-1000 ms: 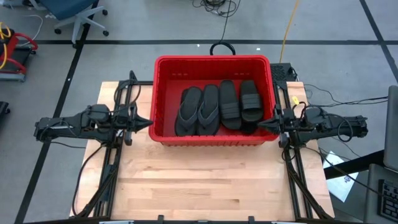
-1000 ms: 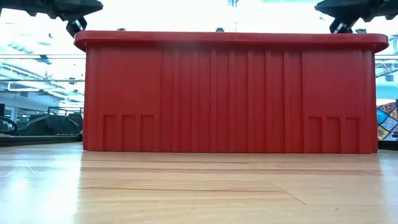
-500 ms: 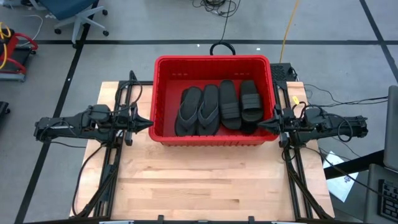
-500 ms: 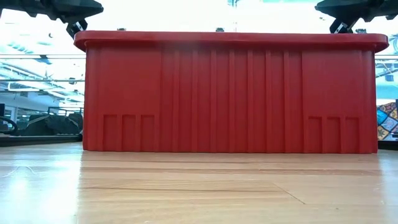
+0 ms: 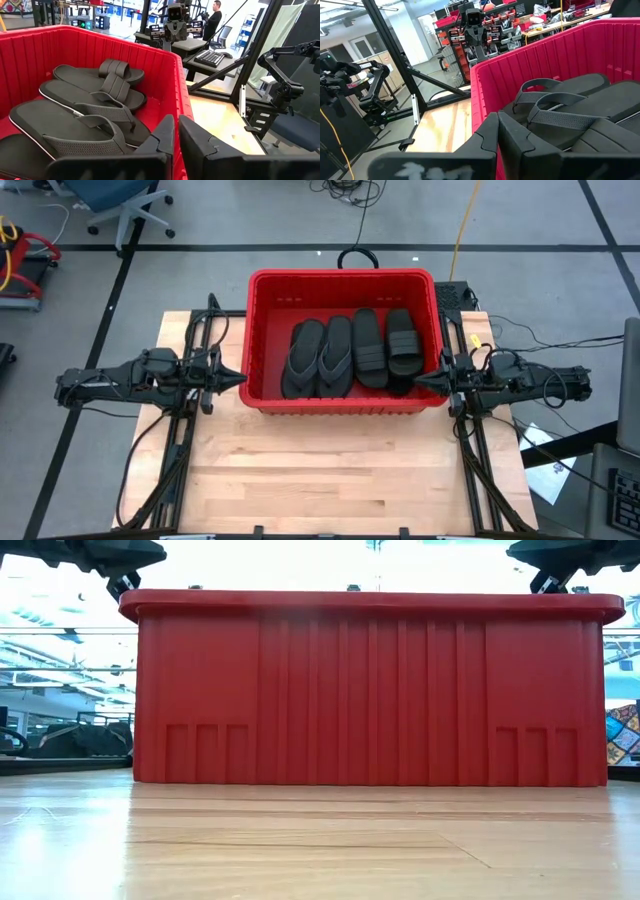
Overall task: Pick and place slides into bin
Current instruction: Return to Home Position
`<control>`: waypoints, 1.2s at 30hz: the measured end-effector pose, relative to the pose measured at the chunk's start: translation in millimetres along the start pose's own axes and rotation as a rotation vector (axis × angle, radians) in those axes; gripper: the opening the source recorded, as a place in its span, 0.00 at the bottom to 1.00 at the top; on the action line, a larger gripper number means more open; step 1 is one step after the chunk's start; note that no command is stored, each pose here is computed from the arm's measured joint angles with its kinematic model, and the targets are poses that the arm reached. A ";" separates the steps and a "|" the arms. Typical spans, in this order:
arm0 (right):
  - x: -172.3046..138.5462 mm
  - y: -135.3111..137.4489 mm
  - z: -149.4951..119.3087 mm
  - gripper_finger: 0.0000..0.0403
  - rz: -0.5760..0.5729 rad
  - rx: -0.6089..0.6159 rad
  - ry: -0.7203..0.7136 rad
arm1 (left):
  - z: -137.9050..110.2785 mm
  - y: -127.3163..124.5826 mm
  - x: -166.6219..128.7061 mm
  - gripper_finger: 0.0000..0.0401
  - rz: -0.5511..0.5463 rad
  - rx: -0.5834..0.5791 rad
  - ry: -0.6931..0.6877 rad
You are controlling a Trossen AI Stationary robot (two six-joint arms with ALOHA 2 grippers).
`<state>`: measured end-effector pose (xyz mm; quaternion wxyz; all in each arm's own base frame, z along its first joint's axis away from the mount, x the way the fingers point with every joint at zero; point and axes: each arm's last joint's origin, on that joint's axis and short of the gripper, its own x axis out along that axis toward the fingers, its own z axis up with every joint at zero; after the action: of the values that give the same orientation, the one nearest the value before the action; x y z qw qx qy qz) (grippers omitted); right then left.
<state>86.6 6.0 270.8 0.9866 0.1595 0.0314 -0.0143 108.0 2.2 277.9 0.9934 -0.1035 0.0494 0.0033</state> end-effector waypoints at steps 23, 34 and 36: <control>0.0 0.0 -0.1 0.00 0.000 0.000 0.001 | -0.1 0.0 0.0 0.04 0.001 -0.001 0.000; 0.0 0.0 -0.2 0.00 0.000 0.000 0.001 | -0.1 0.1 0.1 0.05 0.001 -0.001 0.000; 0.1 0.0 -0.2 0.00 0.000 0.000 0.001 | -0.2 0.1 0.1 0.03 0.001 -0.001 0.000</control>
<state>86.7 6.0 270.6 0.9866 0.1594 0.0319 -0.0141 108.1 2.2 277.6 0.9933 -0.1040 0.0495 0.0038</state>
